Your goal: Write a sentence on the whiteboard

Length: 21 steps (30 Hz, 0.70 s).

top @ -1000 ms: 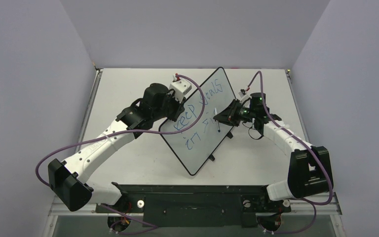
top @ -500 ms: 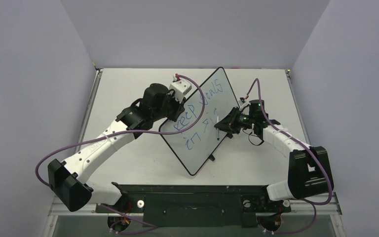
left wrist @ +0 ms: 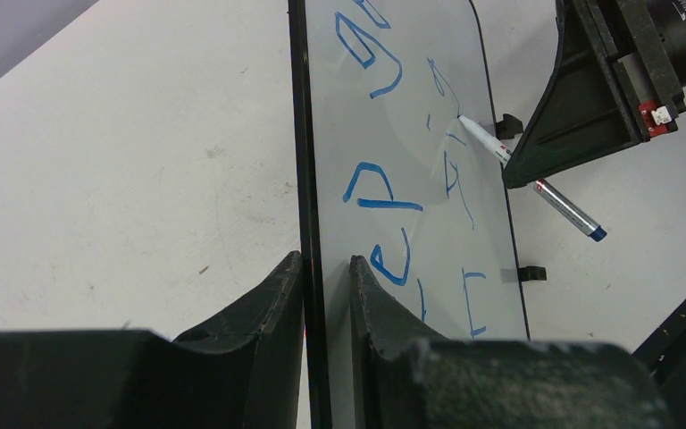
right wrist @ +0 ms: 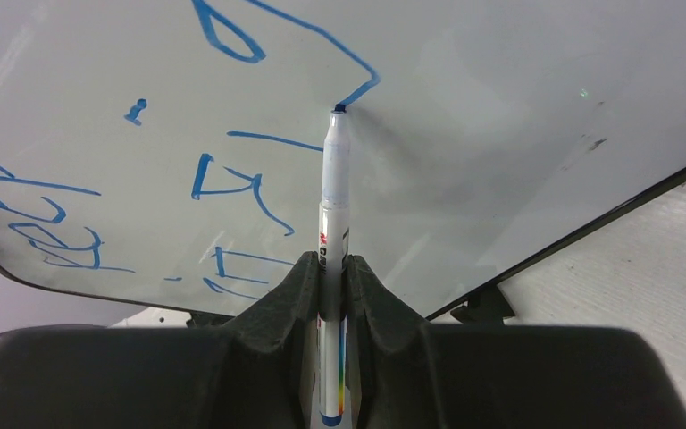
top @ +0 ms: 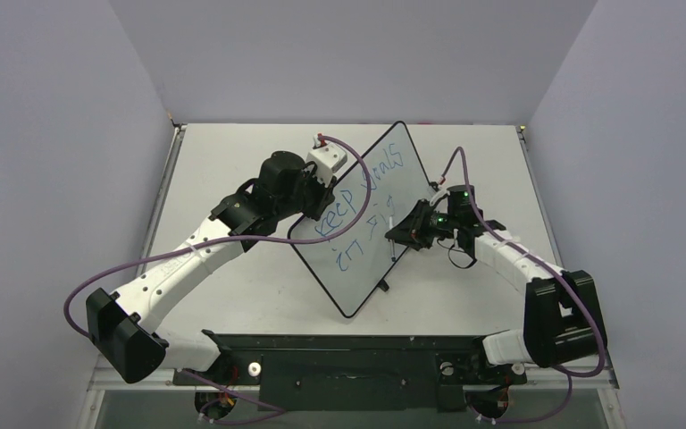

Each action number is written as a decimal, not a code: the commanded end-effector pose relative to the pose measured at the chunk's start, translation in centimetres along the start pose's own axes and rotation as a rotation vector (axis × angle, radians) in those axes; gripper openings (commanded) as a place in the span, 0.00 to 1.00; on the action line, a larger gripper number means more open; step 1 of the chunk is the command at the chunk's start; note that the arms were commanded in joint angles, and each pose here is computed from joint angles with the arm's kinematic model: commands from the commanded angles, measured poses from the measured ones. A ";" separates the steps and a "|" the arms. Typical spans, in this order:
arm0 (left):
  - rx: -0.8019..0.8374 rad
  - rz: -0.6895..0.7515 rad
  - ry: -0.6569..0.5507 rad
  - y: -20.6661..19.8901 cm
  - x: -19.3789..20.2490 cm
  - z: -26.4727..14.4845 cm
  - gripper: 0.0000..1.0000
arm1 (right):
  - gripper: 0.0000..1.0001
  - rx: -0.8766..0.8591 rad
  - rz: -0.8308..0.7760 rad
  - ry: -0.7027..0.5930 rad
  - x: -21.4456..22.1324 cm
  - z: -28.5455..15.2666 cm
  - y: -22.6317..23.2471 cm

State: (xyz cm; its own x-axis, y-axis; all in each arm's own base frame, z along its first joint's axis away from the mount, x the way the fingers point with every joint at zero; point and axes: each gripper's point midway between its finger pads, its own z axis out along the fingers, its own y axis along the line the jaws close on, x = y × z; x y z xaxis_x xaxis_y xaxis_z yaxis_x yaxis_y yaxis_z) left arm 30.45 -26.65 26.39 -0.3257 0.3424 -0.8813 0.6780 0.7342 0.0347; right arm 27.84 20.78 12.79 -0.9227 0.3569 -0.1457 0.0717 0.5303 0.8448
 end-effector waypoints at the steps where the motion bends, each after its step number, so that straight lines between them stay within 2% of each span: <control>1: 0.110 0.049 0.116 -2.6 3.4 -0.5 0.00 | 0.00 -0.063 -0.088 -0.027 -0.6 -0.7 3.1; 11: 0.108 0.050 0.114 -2.7 3.4 -0.6 0.00 | 0.00 -0.048 -0.110 -0.150 -2.2 -3.4 4.1; 21: 0.109 0.053 0.116 -2.7 3.5 -0.6 0.00 | 0.00 -0.073 -0.102 -0.196 -4.6 -4.0 5.3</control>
State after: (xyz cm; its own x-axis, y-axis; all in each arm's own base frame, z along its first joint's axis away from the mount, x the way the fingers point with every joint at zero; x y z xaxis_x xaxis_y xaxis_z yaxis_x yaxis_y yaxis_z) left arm 30.26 -26.74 26.52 -0.3196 0.3443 -0.8828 0.6825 0.7299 0.0375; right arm 28.75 19.13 17.59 -0.8659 0.4241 -0.2653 -0.0024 0.5268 0.8500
